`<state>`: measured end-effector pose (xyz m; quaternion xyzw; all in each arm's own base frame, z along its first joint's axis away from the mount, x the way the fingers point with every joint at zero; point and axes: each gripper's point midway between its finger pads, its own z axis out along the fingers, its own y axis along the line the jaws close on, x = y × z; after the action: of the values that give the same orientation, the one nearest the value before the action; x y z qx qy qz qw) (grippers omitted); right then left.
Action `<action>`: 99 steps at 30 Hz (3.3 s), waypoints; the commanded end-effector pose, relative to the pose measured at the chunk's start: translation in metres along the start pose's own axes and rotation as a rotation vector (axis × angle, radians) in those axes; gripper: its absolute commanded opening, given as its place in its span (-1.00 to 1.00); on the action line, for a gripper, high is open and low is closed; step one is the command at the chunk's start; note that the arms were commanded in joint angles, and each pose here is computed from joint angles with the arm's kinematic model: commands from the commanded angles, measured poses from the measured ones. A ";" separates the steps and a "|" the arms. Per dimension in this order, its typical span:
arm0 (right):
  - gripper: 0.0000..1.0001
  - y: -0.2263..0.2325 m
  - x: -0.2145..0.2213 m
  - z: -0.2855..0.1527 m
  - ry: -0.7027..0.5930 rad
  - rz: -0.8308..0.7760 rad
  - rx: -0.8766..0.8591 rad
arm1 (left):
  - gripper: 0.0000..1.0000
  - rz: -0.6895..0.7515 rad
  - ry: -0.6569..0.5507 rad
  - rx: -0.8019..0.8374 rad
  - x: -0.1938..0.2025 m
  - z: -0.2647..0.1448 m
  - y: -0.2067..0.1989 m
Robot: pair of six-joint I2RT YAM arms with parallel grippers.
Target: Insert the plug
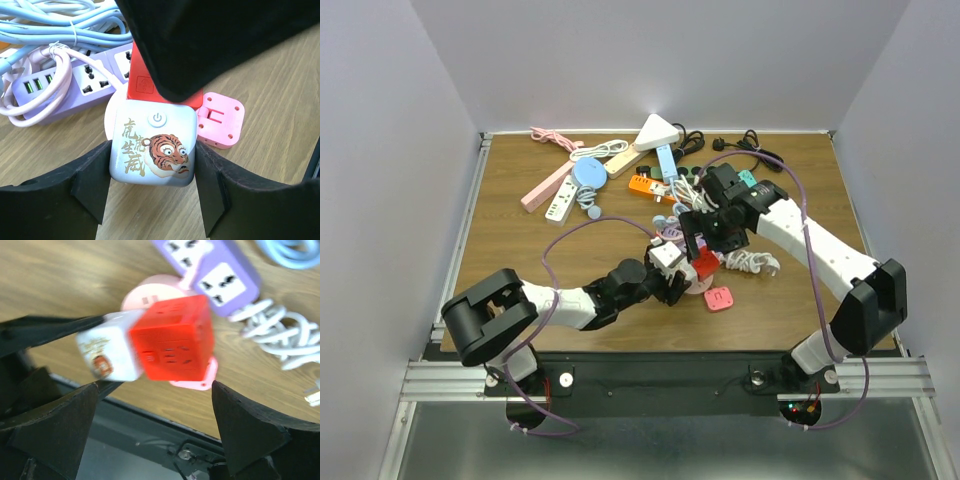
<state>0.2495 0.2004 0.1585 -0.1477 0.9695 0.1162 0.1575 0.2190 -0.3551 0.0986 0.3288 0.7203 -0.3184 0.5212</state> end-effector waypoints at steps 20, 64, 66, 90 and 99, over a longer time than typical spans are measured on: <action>0.72 -0.054 0.011 0.037 -0.054 0.085 0.096 | -1.00 0.050 0.278 -0.026 0.076 0.010 0.003; 0.37 -0.080 0.035 0.059 0.008 0.211 0.029 | -1.00 0.196 0.725 0.159 0.181 0.055 -0.025; 0.37 -0.077 0.036 0.059 0.011 0.215 0.007 | -1.00 0.199 0.742 0.157 0.185 0.056 -0.024; 0.34 -0.037 0.019 0.052 -0.003 0.165 -0.234 | 0.93 0.024 0.368 -0.013 0.012 0.031 -0.014; 0.31 -0.010 0.012 0.060 -0.002 0.129 -0.288 | 0.97 -0.104 0.234 -0.013 -0.052 -0.015 -0.012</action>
<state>0.2641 0.1785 0.1010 -0.0855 0.9579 0.2352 0.1406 0.2222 -0.3674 0.1226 0.3564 0.7960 -0.2625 0.4128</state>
